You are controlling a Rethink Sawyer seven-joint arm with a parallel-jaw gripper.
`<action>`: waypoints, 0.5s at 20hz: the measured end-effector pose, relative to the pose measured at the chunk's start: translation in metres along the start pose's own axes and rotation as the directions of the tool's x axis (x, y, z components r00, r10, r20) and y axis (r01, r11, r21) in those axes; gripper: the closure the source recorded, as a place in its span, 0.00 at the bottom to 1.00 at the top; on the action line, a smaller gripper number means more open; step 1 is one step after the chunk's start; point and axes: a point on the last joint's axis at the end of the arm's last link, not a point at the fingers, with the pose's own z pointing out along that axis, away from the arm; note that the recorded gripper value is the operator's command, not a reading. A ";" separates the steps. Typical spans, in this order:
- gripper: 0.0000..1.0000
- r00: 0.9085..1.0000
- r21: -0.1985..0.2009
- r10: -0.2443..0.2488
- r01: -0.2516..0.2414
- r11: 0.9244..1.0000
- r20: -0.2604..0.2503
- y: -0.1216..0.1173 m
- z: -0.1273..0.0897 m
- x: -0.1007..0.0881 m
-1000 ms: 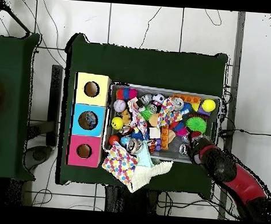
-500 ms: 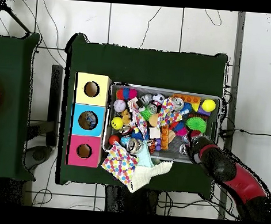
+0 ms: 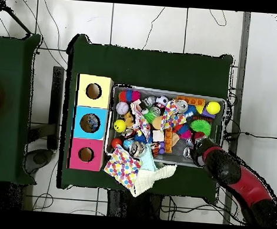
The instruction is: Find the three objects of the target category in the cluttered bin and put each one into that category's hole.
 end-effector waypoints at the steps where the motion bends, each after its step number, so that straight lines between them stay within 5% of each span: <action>1: 0.00 1.000 0.000 0.000 0.000 1.000 0.000 0.000 0.000 0.000; 10: 0.00 1.000 -0.004 0.002 -0.002 1.000 0.001 0.000 -0.001 -0.001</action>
